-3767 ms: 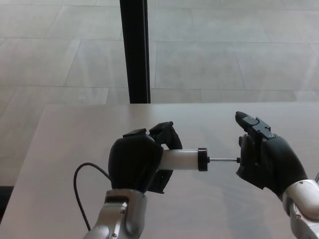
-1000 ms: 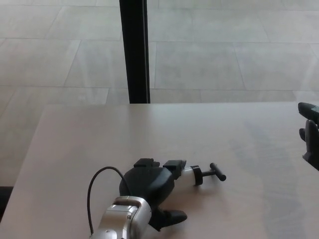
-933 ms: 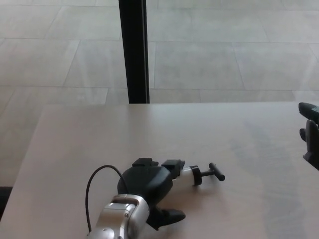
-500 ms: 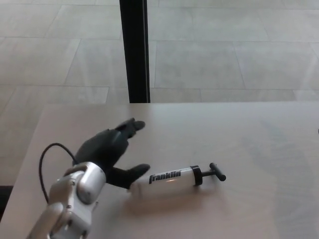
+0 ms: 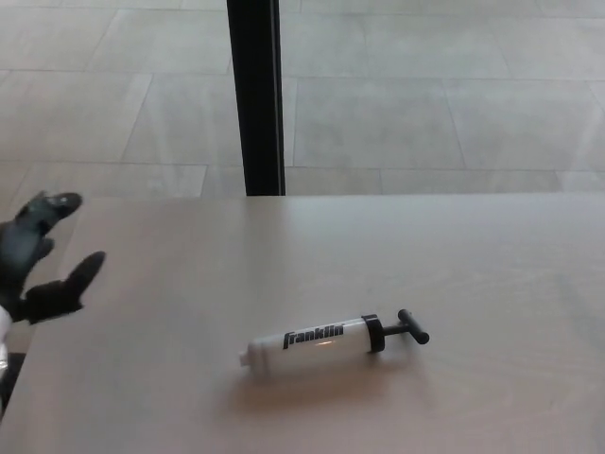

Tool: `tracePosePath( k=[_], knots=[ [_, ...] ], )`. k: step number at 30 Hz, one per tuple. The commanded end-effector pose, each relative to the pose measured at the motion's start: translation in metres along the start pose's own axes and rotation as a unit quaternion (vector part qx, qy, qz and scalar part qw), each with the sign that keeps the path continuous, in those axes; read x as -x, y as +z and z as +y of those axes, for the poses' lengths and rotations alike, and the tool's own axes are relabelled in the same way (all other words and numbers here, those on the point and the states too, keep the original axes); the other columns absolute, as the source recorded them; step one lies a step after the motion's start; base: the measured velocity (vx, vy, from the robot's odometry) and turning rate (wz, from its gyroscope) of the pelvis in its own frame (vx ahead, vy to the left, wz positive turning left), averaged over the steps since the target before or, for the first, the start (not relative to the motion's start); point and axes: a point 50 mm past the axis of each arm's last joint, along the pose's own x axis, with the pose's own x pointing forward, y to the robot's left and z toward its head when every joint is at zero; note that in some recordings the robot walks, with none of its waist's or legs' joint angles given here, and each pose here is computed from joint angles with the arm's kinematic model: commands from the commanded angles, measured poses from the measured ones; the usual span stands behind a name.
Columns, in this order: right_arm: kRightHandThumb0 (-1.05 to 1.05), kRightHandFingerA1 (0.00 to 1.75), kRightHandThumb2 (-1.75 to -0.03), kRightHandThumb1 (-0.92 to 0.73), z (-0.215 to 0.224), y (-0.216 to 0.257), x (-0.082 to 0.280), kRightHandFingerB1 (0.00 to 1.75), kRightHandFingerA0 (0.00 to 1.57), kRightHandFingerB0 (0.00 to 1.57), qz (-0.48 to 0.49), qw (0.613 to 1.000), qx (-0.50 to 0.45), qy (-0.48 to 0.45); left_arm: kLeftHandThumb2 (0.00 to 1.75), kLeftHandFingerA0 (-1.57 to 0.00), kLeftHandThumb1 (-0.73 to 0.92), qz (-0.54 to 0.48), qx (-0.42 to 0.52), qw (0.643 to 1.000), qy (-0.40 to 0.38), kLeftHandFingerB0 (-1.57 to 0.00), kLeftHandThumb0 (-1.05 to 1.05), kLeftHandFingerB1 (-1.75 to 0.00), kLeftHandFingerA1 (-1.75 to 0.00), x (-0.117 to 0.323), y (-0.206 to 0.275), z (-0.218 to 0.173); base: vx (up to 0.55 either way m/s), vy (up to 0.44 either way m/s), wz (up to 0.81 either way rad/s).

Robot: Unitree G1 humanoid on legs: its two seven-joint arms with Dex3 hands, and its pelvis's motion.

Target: The robot uses its left hand to lift the air pump kept on the middle of the desk and use the right hand to compress the handle

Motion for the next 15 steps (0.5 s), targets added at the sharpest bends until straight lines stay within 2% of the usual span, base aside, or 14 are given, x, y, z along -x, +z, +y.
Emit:
tracePosePath(
  k=[1,2,3,5,6,8,9,10,11,12,13,15],
  knots=[
    [-0.80,0.57,-0.74,-0.92,-0.220,-0.030,0.090,0.29,0.30,0.16,0.020,0.957,-0.007,-0.289,0.65,-0.19,0.85,0.040,0.493,0.765,0.412,-0.15,-0.60,-0.38,-0.53,0.216,-0.203,0.176,0.00,0.000,0.00],
    [-0.83,0.60,-1.15,-0.77,-0.232,-0.039,0.105,0.36,0.25,0.07,0.036,0.947,-0.012,-0.319,0.62,-0.23,0.78,0.069,0.499,0.732,0.458,-0.18,-0.66,-0.37,-0.54,0.245,-0.227,0.171,0.00,0.000,0.00],
    [-0.83,0.61,-1.13,-0.79,-0.237,-0.044,0.111,0.43,0.28,0.10,0.044,0.939,-0.010,-0.340,0.91,-0.24,0.58,0.085,0.504,0.711,0.483,-0.15,-0.70,-0.48,-0.60,0.260,-0.238,0.167,0.00,0.000,0.00],
    [-0.83,0.61,-1.13,-0.79,-0.239,-0.046,0.113,0.43,0.28,0.10,0.045,0.935,-0.009,-0.353,0.91,-0.24,0.58,0.090,0.512,0.697,0.493,-0.15,-0.70,-0.48,-0.60,0.265,-0.243,0.164,0.00,0.000,0.00],
    [-0.83,0.63,-1.12,-0.78,-0.239,-0.054,0.117,0.39,0.30,0.08,0.047,0.929,-0.028,-0.366,0.60,-0.38,0.67,0.110,0.523,0.668,0.518,-0.30,-0.70,-0.42,-0.62,0.276,-0.252,0.157,0.00,0.000,0.00],
    [-0.82,0.64,-1.14,-0.77,-0.238,-0.068,0.122,0.36,0.31,0.07,0.055,0.919,-0.044,-0.388,0.61,-0.41,0.69,0.145,0.528,0.639,0.541,-0.33,-0.68,-0.43,-0.70,0.293,-0.263,0.145,0.00,0.000,0.00],
    [-0.85,0.61,-1.14,-0.78,-0.237,-0.073,0.123,0.41,0.26,0.07,0.060,0.916,-0.053,-0.393,0.93,-0.45,0.55,0.153,0.529,0.626,0.552,-0.29,-0.65,-0.54,-0.71,0.297,-0.264,0.142,0.00,0.000,0.00],
    [-0.83,0.60,-1.14,-0.77,-0.236,-0.077,0.125,0.41,0.24,0.07,0.063,0.914,-0.051,-0.397,0.62,-0.39,0.74,0.162,0.526,0.632,0.545,-0.31,-0.60,-0.43,-0.69,0.298,-0.266,0.136,0.00,0.000,0.00],
    [-0.84,0.60,-1.13,-0.75,-0.235,-0.081,0.125,0.39,0.25,0.05,0.061,0.910,-0.064,-0.405,0.62,-0.37,0.76,0.171,0.523,0.637,0.539,-0.29,-0.59,-0.41,-0.65,0.300,-0.267,0.131,0.00,0.000,0.00],
    [-0.83,0.51,-0.76,-0.92,-0.230,-0.087,0.125,0.31,0.26,0.10,0.067,0.907,-0.070,-0.411,0.63,-0.38,0.77,0.186,0.522,0.637,0.536,-0.30,-0.58,-0.40,-0.69,0.301,-0.270,0.125,0.00,0.000,0.00],
    [-0.83,0.51,-0.76,-0.92,-0.230,-0.087,0.125,0.31,0.26,0.10,0.067,0.906,-0.070,-0.411,0.63,-0.38,0.77,0.187,0.522,0.636,0.536,-0.30,-0.58,-0.40,-0.69,0.302,-0.270,0.125,0.00,0.000,0.00],
    [-0.77,0.51,-0.77,-0.92,-0.217,-0.100,0.123,0.32,0.25,0.08,0.072,0.899,-0.099,-0.420,0.62,-0.38,0.75,0.229,0.520,0.646,0.510,-0.29,-0.59,-0.39,-0.56,0.306,-0.277,0.103,0.00,0.000,0.00]
  ],
)
